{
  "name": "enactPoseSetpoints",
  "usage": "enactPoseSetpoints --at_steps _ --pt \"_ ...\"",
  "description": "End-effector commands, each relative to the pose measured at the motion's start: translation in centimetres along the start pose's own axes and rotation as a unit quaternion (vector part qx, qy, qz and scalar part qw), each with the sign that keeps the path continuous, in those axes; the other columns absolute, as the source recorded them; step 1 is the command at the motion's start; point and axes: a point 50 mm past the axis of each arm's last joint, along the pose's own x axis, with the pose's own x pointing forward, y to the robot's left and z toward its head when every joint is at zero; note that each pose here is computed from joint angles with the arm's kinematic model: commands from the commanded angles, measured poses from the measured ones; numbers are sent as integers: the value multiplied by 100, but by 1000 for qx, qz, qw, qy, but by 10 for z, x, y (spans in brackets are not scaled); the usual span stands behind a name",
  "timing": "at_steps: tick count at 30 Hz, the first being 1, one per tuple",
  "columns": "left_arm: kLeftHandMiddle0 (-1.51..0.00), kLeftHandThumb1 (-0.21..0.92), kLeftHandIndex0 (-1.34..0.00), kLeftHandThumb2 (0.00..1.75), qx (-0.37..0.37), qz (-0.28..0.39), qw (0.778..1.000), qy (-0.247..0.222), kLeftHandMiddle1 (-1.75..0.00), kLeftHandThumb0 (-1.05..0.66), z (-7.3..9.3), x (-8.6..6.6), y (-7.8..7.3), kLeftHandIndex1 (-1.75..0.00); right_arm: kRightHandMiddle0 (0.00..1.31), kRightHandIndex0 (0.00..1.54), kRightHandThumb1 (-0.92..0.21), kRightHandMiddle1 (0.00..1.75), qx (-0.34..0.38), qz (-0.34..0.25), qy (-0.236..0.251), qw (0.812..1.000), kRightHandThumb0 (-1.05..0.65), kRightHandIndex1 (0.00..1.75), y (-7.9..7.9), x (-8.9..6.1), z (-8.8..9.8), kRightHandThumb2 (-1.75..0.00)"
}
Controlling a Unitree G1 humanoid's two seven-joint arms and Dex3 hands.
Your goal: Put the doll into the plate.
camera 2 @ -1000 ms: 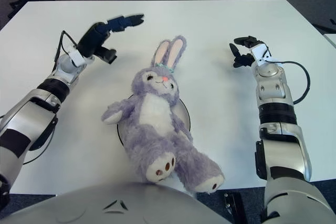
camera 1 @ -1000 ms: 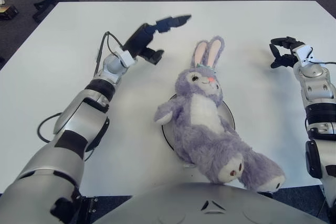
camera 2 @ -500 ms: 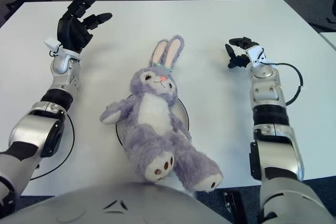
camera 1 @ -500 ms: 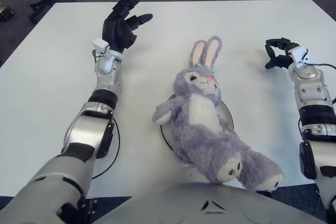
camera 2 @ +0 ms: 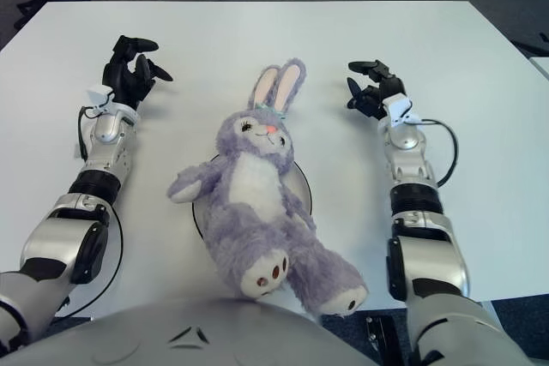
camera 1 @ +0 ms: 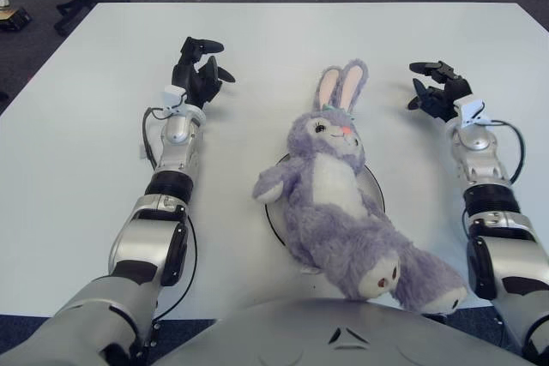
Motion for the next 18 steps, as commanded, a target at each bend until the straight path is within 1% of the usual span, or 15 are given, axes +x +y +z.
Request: enactPoseSetpoints --at_steps 1,2,3,5,6,7,10,14,15,17,18 --pt "-77 92 -21 51 -18 34 998 46 -175 -34 -16 -9 9 -175 34 103 -92 159 99 -18 37 994 -35 18 19 -7 -12 -39" --pt "-78 92 -21 51 -29 47 996 67 -175 -34 -24 -13 12 -175 34 99 -92 159 132 -23 46 990 -35 36 25 -9 -14 -38" --pt "-79 92 -21 51 -36 54 995 79 -175 -34 -28 -15 14 -175 34 96 -92 159 151 -24 51 987 -35 51 28 -11 -14 -38" --pt "-80 92 -21 51 -44 61 993 88 -175 -34 -31 -16 16 -175 34 92 -92 159 158 -23 56 986 -35 67 30 -12 -15 -38" --pt "-80 92 -21 51 -48 65 993 92 -175 -34 -32 -16 17 -175 34 91 -92 159 159 -23 59 985 -35 70 31 -13 -15 -38" --pt "-80 92 -21 51 -51 68 992 94 -175 -34 -32 -17 18 -175 34 90 -92 159 160 -23 61 985 -35 76 31 -14 -16 -38" --pt "-81 92 -21 51 -54 70 991 97 -175 -34 -33 -17 18 -175 34 87 -92 160 162 -22 64 984 -35 85 32 -16 -15 -38" --pt "-81 92 -21 51 -55 70 991 97 -175 -34 -33 -17 18 -175 34 86 -92 160 163 -22 66 984 -35 88 32 -16 -15 -38" --pt "-81 92 -21 51 -64 75 991 96 -175 -34 -34 -19 17 -175 34 86 -92 160 167 -24 70 983 -35 89 34 -20 -19 -38" --pt "-81 92 -22 51 -77 82 989 95 -175 -35 -35 -24 15 -175 32 78 -92 163 177 -28 77 981 -35 123 38 -26 -24 -40" --pt "-81 92 -22 51 -82 83 988 96 -175 -35 -36 -25 14 -175 32 76 -92 163 180 -30 78 980 -35 128 39 -27 -26 -41"
